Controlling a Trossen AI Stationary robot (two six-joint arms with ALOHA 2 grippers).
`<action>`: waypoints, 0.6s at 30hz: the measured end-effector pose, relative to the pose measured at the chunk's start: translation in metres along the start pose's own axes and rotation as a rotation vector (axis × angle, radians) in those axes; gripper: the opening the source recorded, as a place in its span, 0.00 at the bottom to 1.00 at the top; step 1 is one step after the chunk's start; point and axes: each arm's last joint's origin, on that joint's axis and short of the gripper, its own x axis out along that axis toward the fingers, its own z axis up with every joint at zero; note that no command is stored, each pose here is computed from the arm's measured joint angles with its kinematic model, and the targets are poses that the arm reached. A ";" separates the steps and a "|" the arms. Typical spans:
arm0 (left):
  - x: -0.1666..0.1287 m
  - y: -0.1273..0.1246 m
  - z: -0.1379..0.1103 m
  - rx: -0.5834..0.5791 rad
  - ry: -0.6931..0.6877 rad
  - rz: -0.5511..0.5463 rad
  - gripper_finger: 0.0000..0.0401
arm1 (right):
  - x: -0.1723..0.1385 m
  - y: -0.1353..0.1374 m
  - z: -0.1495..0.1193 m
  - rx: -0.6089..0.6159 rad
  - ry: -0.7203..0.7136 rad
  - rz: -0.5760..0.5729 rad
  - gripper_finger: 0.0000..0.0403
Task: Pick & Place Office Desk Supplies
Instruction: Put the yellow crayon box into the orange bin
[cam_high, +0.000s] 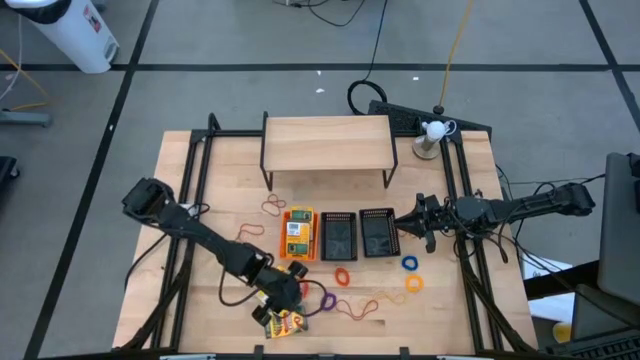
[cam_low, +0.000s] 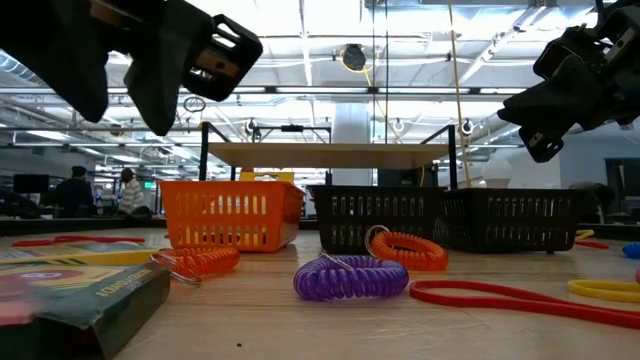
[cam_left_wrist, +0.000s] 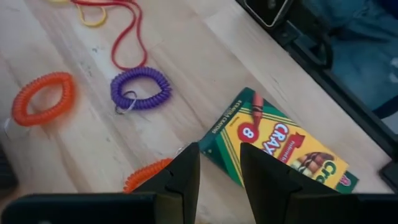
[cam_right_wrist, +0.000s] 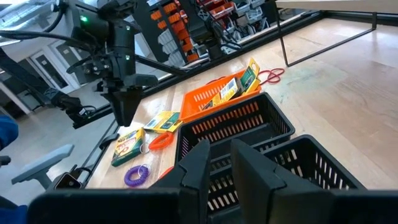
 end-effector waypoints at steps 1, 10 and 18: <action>0.000 0.000 0.000 -0.003 0.000 -0.007 0.28 | 0.000 0.000 0.000 0.000 0.000 0.000 0.15; 0.019 0.007 0.000 -0.067 -0.008 -0.093 0.28 | 0.000 0.000 0.000 0.000 0.004 -0.002 0.15; 0.043 0.012 0.014 -0.031 0.137 -0.120 0.28 | 0.002 -0.001 -0.002 0.004 0.026 -0.012 0.15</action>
